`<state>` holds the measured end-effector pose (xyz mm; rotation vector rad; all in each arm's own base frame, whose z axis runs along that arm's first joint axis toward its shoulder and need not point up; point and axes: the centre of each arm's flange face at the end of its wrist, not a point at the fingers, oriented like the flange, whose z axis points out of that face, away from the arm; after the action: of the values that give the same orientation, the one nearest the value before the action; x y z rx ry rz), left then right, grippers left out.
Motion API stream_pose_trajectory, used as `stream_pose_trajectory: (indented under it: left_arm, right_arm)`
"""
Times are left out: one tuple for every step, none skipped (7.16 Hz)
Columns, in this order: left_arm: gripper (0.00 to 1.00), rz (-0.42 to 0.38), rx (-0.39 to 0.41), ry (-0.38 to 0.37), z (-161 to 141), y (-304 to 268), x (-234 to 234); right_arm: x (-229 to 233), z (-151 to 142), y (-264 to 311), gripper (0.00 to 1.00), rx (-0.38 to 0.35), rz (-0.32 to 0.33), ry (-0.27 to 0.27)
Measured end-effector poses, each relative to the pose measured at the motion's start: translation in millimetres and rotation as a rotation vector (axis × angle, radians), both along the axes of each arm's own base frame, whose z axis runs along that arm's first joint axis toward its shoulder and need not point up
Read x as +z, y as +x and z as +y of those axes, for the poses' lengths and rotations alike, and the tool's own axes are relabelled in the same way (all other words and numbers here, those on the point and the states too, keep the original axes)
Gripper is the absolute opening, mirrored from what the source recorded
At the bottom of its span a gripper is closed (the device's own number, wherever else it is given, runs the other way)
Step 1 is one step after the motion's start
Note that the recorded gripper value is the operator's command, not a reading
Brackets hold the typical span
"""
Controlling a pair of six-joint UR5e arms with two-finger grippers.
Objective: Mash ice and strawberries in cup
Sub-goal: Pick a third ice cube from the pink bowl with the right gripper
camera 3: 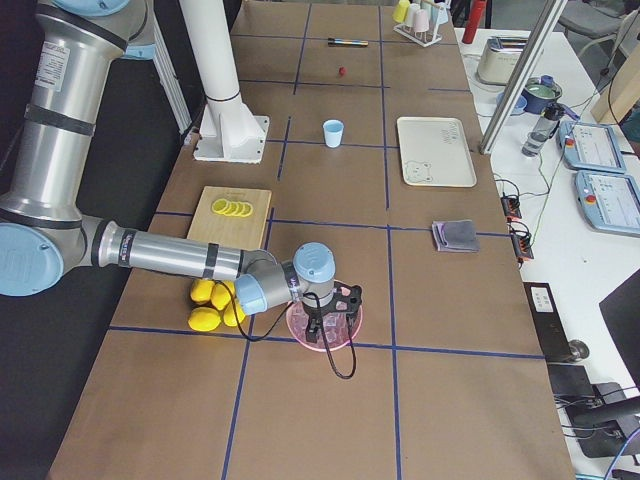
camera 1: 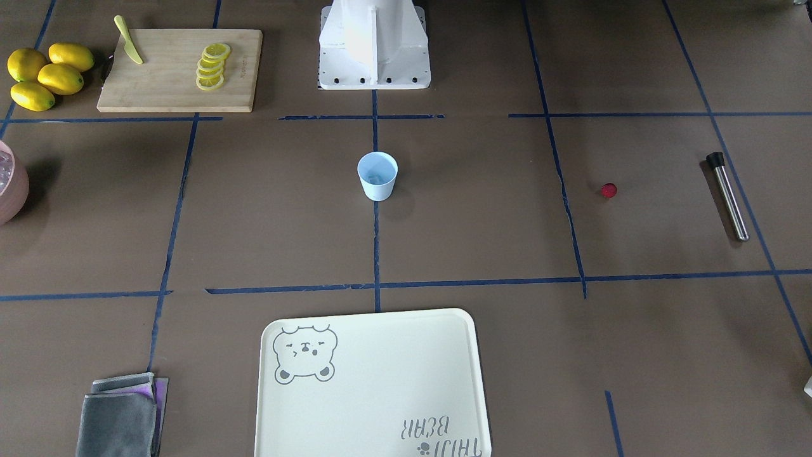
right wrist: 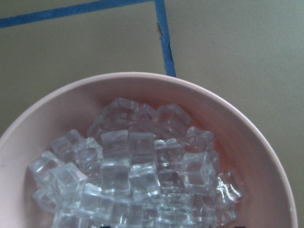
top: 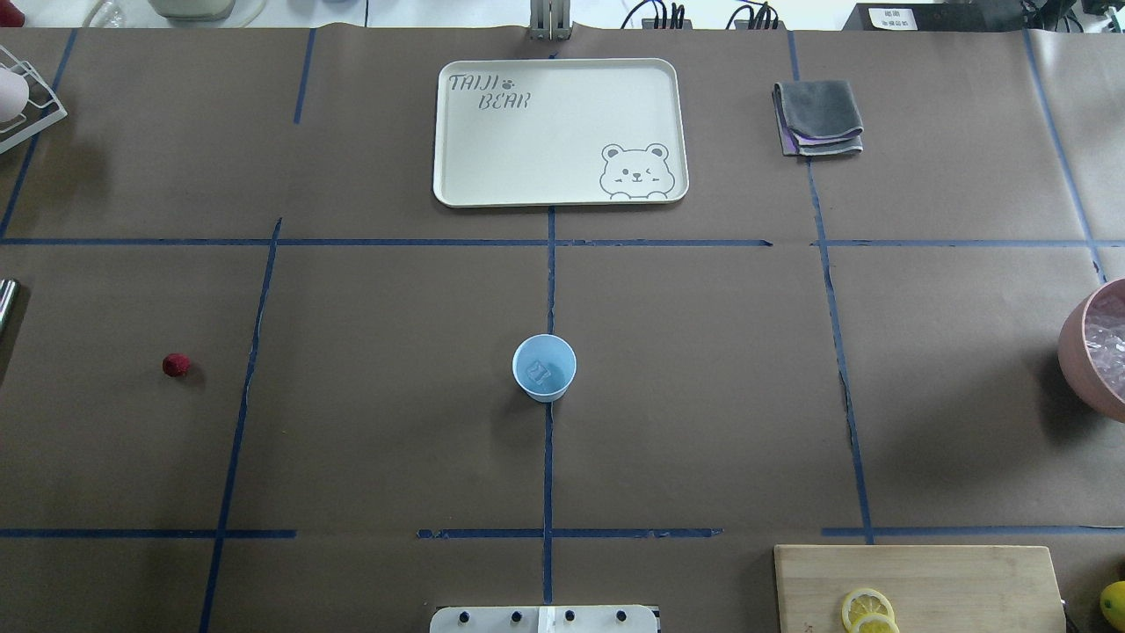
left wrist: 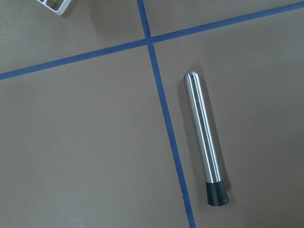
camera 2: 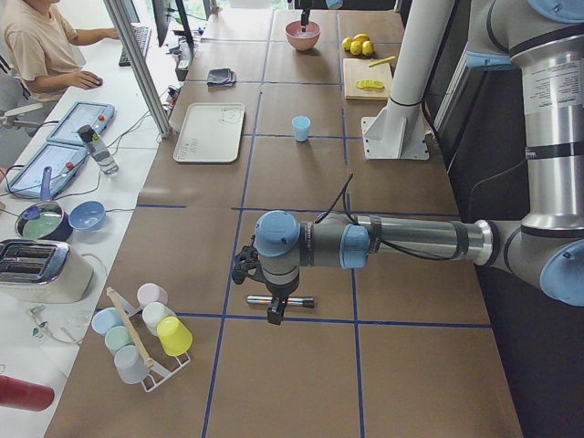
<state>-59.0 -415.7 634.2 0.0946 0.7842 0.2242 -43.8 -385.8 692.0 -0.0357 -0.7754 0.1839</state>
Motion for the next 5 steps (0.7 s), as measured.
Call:
stream_pose_trajectory:
  left_arm:
    - [1.0,0.0,0.0,0.002,1.6,0.0,0.7]
    - [1.0,0.0,0.0,0.002,2.9,0.0,1.7]
    - [1.0,0.0,0.0,0.002,3.6,0.0,2.2]
    - [1.0,0.0,0.0,0.003,3.8,0.0,2.1]
    - [1.0,0.0,0.0,0.004,3.9,0.0,2.0]
  right_arm:
    - [1.0,0.1,-0.7,0.79,0.003,0.001,-0.007]
    - [2.4,0.1,-1.1,0.78,0.004,0.002,-0.012]
    - [3.6,0.0,-1.8,0.77,0.004,0.003,-0.015]
    - [4.4,-0.4,-2.8,0.75,0.002,0.004,-0.017]
    - [4.5,-1.2,-4.0,0.73,0.0,0.004,-0.017]
